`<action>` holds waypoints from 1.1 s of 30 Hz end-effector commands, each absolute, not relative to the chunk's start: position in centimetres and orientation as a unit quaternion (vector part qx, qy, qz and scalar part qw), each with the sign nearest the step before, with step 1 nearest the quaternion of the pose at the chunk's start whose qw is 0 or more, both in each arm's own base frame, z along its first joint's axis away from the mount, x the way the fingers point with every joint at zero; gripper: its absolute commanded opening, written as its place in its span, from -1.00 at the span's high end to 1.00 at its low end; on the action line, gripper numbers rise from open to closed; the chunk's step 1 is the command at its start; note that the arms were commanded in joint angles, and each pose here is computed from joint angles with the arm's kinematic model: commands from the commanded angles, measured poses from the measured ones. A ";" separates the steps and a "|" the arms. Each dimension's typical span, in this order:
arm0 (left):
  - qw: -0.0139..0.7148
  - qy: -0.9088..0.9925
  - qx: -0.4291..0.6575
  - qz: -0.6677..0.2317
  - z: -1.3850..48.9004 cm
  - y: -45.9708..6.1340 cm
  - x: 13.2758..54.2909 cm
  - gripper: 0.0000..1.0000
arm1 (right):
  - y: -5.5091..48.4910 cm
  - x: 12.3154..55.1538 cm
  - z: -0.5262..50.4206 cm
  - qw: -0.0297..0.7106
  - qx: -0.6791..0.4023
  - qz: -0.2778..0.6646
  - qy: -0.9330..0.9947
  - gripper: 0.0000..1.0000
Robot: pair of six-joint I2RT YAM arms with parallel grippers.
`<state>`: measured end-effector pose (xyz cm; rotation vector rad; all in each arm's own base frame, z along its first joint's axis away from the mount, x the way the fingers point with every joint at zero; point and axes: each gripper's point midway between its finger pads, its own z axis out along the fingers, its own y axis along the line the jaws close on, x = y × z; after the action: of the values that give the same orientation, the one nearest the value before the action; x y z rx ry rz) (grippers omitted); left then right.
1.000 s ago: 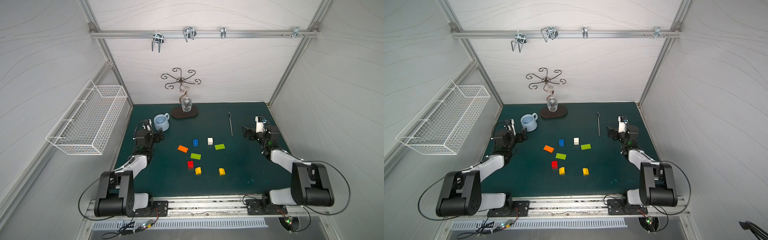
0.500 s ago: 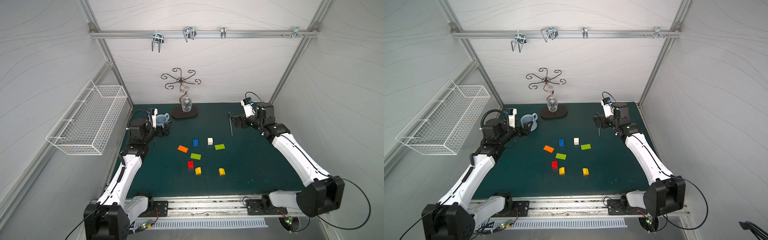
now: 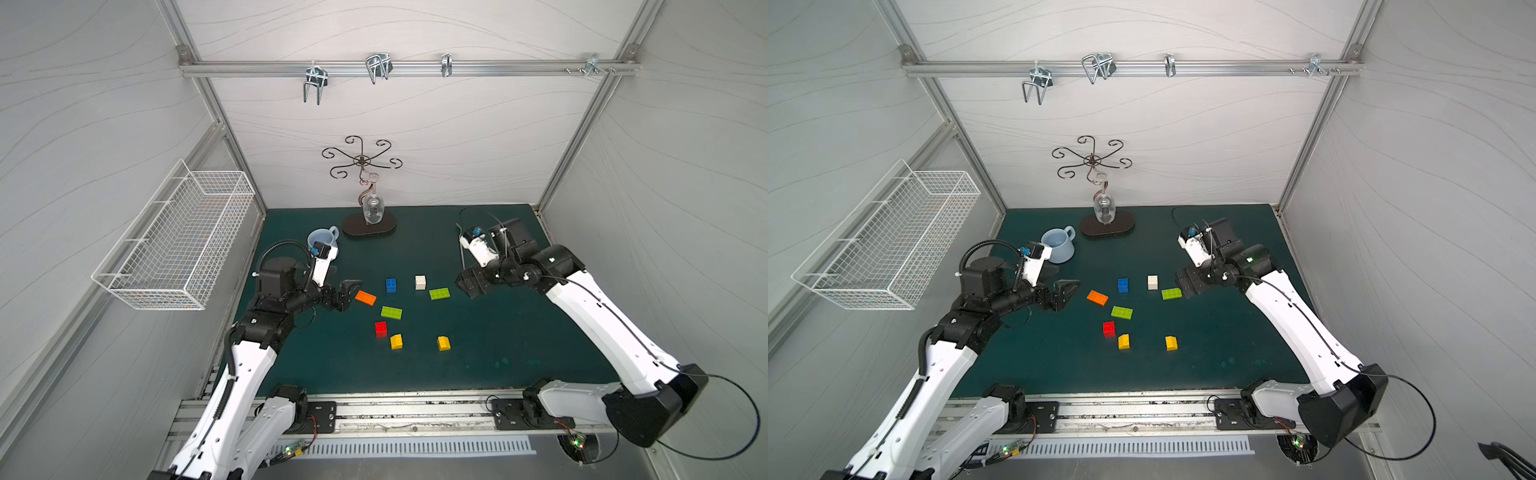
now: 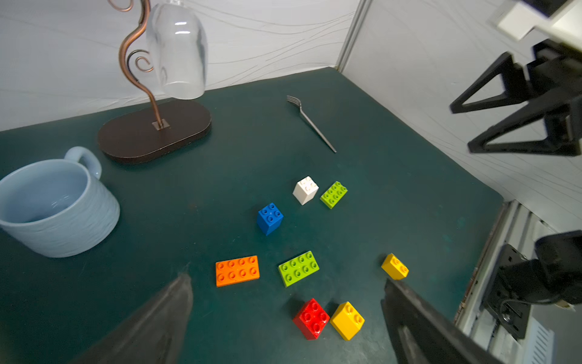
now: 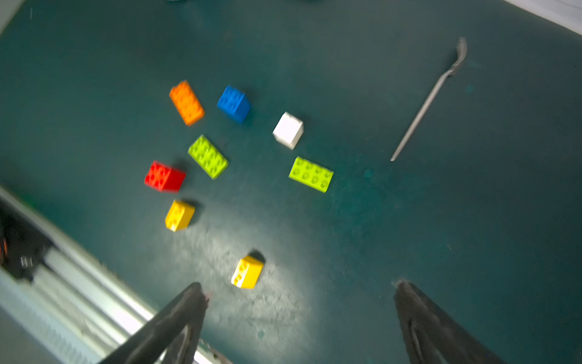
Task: Assemble a fork with lego
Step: Pick up the lego brick from the center of the board.
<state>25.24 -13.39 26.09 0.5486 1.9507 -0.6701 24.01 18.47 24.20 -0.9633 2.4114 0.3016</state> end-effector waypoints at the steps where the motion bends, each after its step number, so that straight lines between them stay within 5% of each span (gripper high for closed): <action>1: 0.475 0.786 0.256 -0.302 25.7 -14.4 23.2 -0.99 | 17.5 20.8 23.6 0.235 -0.452 0.089 0.856 -0.98; 15: 0.415 0.806 0.290 -0.307 20.9 -15.5 21.2 -0.99 | 19.5 12.6 20.6 0.163 -0.698 0.183 0.673 -0.98; 28: 0.406 0.816 0.284 -0.297 17.7 -16.1 23.1 -0.99 | 22.0 13.3 14.9 0.124 -0.749 0.171 0.628 -0.98; 33: 0.413 0.818 0.273 -0.292 17.1 -16.0 23.7 -0.99 | 22.7 13.8 13.0 0.121 -0.751 0.172 0.626 -0.81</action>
<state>22.33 -15.79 15.66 0.6933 2.1348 -0.7669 13.34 21.81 13.63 -2.1847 1.8806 0.4999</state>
